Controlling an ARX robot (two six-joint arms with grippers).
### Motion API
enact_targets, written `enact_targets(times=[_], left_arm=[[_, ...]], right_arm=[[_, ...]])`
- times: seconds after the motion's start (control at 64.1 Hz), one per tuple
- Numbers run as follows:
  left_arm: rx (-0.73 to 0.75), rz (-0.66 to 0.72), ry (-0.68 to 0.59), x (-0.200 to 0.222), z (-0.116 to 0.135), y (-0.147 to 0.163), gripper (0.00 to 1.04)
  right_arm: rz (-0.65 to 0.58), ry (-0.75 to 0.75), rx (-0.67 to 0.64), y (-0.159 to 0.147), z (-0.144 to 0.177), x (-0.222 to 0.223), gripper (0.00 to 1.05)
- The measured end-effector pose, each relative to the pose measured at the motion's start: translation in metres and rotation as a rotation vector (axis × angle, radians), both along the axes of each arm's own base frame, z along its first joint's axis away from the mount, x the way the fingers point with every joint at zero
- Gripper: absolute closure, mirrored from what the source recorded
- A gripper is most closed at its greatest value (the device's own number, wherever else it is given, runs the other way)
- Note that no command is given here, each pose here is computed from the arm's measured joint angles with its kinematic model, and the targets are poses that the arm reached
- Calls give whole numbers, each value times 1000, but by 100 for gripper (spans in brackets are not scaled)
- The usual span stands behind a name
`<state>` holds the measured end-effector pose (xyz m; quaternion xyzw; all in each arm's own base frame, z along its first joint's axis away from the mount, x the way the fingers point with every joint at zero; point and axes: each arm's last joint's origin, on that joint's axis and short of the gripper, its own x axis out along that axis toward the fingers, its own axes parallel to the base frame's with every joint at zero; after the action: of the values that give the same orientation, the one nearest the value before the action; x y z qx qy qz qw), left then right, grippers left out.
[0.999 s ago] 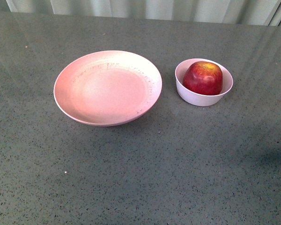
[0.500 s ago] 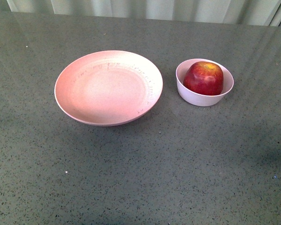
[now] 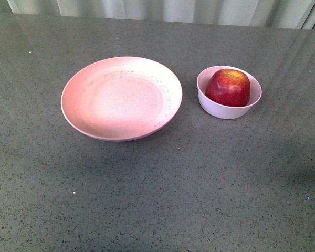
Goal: Move apple from plate to bowl
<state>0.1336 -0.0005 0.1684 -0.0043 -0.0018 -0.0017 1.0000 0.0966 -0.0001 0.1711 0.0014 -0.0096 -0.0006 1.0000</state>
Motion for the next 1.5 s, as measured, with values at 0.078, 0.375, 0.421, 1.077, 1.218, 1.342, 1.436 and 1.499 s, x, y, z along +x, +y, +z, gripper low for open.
enact_targets(times=[0.078,0.375,0.421,1.077,1.218,1.342,1.436,1.499], left_arm=[[0,0,-5,-4,1,0,103],[0,0,-11,-13,3,0,103],[0,0,-12,-14,3,0,103],[0,0,1,-36,-1,0,103],[0,1,4,-36,-1,0,103],[0,1,4,-36,-1,0,103],[0,1,4,-36,-1,0,88],[0,1,4,-36,-1,0,73]], right_arm=[[0,0,0,0,0,0,9],[0,0,0,0,0,0,9],[0,0,0,0,0,0,9],[0,0,0,0,0,0,9],[0,0,0,0,0,0,9],[0,0,0,0,0,0,9],[0,0,0,0,0,0,9],[0,0,0,0,0,0,9]])
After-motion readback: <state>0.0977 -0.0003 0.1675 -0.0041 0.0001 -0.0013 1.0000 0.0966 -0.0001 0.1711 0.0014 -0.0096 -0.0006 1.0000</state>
